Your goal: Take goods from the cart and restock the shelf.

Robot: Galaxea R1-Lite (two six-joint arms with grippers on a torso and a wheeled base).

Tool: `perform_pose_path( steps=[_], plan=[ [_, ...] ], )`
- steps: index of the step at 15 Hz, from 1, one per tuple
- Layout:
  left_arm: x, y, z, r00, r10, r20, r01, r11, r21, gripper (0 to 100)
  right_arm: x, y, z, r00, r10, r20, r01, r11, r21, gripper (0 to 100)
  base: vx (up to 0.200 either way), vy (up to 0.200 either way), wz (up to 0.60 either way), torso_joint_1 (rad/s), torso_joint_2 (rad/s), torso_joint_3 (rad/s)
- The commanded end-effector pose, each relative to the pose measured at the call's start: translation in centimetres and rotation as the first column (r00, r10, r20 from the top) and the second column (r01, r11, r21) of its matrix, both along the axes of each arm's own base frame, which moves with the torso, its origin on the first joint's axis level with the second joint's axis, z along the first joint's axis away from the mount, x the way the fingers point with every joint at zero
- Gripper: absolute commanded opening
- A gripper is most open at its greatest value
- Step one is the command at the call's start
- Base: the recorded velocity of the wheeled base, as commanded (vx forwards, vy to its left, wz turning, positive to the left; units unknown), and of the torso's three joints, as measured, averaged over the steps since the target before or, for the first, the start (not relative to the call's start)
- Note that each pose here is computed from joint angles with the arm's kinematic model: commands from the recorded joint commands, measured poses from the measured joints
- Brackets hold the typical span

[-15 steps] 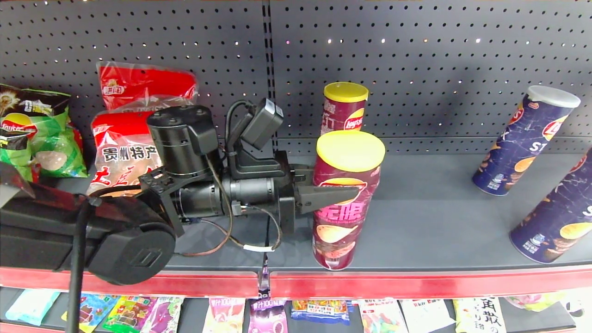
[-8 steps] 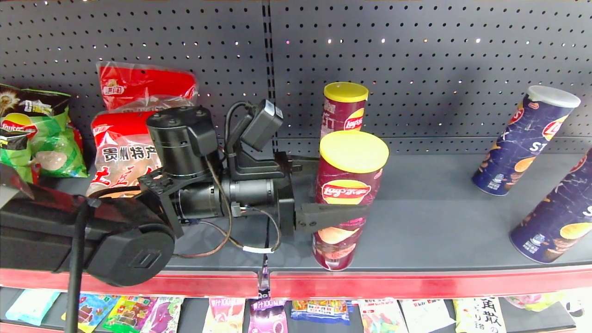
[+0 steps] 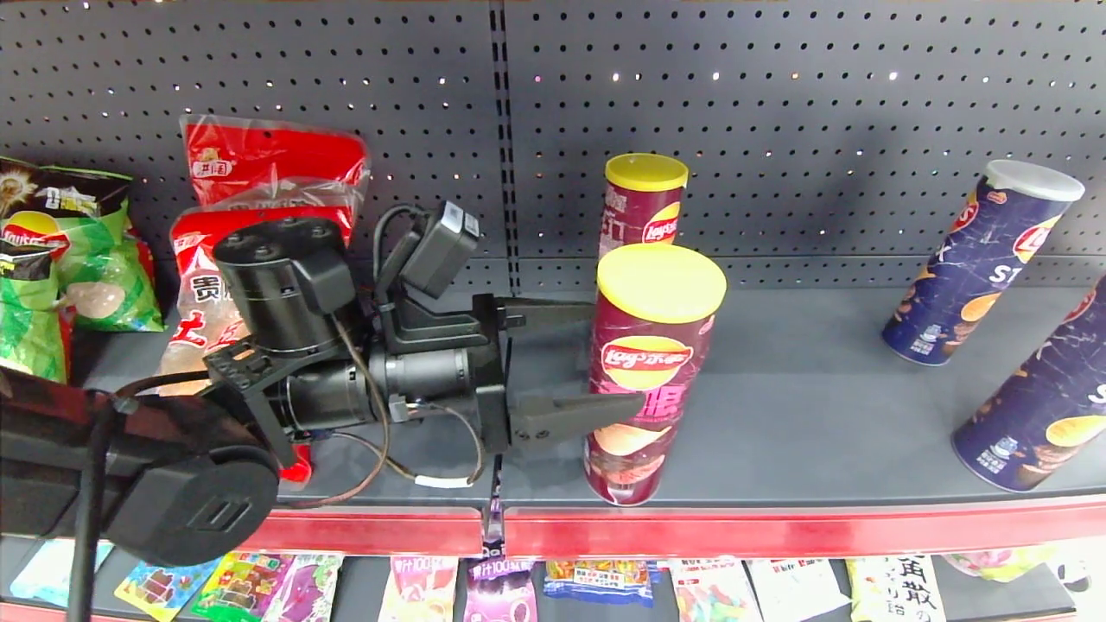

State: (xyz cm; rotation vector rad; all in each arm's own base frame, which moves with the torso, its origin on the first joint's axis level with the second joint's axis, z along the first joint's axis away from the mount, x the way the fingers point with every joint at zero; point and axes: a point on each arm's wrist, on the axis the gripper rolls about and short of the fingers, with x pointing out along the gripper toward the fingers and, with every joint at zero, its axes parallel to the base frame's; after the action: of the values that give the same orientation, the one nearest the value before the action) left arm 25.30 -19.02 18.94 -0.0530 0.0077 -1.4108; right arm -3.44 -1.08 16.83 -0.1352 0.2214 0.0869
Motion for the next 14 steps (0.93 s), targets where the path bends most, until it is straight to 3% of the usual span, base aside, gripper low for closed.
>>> perform_pose_path(
  steps=[1, 5, 8, 12, 14],
  plan=[
    [-0.6, 1.3, 0.2, 1.0, 0.022, -0.002, -0.022, 1.0, 0.0, 100, 0.0, 0.0, -0.1, 1.0, 0.0, -0.001, 0.0, 1.0, -0.001, 100, 0.0, 0.0, 0.0, 0.0, 0.0, 0.0],
    [-2.9, 4.3, -0.2, 0.999, 0.037, -0.031, -0.037, 0.999, 0.017, 100, 0.0, 0.0, -0.1, 1.0, 0.003, -0.004, -0.003, 1.0, -0.001, 100, 0.0, 0.0, 0.0, 0.0, 0.0, 0.0],
    [-3.8, 7.3, -1.8, 0.989, 0.126, -0.082, -0.122, 0.991, 0.054, 100, 0.1, 0.0, -0.2, 1.0, 0.005, -0.006, -0.005, 1.0, -0.001, 100, 0.0, 0.0, 0.0, 0.0, 0.0, 0.0],
    [-4.7, 8.0, -3.7, 0.951, 0.278, -0.135, -0.264, 0.958, 0.114, 100, 0.1, 0.0, -0.4, 1.0, 0.005, -0.01, -0.005, 1.0, -0.002, 100, 0.0, 0.0, 0.0, 0.0, 0.0, 0.0],
    [-4.8, 7.5, -4.3, 0.934, 0.326, -0.15, -0.305, 0.941, 0.144, 100, 0.1, 0.0, -0.8, 1.0, 0.003, -0.011, -0.003, 1.0, 0.007, 100, 0.0, 0.0, 0.0, 0.0, 0.0, 0.0]
  ],
)
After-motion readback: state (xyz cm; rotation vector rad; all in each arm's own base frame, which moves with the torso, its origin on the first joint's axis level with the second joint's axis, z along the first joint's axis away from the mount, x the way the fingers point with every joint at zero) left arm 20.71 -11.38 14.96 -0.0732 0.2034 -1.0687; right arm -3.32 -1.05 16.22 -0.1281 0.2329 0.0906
